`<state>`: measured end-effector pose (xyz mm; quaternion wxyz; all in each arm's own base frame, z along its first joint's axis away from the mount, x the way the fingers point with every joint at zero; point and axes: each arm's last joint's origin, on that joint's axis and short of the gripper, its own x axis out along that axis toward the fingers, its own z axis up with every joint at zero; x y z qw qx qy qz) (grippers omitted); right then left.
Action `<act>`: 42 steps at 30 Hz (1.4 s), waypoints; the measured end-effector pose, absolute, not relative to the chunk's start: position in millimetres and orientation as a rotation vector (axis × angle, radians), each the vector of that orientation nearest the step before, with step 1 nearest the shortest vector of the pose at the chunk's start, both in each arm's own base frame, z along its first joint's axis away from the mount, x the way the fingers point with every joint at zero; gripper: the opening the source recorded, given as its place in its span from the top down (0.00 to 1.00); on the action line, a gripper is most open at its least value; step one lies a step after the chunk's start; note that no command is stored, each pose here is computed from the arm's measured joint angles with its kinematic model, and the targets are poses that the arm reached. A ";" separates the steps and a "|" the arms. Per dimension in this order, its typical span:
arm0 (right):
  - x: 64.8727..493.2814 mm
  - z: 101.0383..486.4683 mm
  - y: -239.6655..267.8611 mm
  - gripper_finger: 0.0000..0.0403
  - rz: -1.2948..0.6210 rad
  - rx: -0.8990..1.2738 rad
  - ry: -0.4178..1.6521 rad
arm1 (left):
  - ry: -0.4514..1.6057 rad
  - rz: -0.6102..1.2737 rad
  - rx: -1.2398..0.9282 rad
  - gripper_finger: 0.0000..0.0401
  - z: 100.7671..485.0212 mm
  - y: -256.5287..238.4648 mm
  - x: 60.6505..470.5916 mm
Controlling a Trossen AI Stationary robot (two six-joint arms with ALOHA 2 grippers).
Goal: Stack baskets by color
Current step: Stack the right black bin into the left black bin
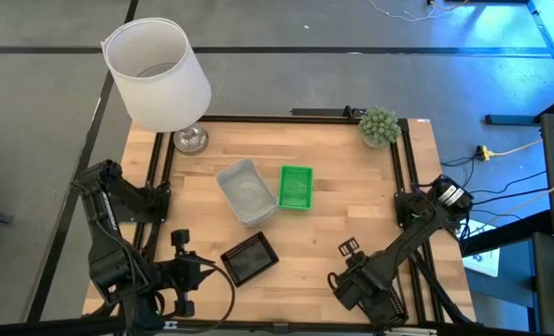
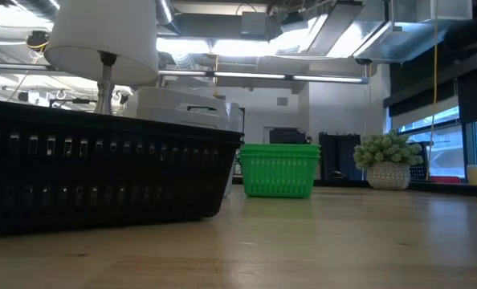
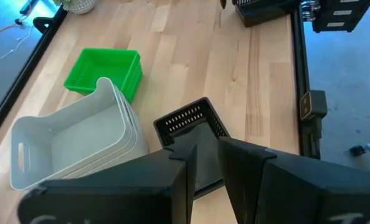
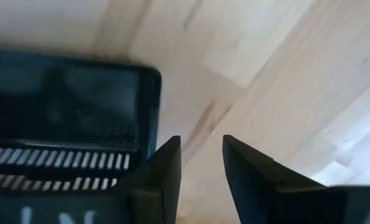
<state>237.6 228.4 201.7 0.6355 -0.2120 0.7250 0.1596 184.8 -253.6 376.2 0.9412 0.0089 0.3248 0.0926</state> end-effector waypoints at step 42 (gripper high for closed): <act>213.4 140.7 231.7 0.72 0.144 -0.170 1.628 | 0.666 0.186 0.019 0.86 375.8 -253.8 184.8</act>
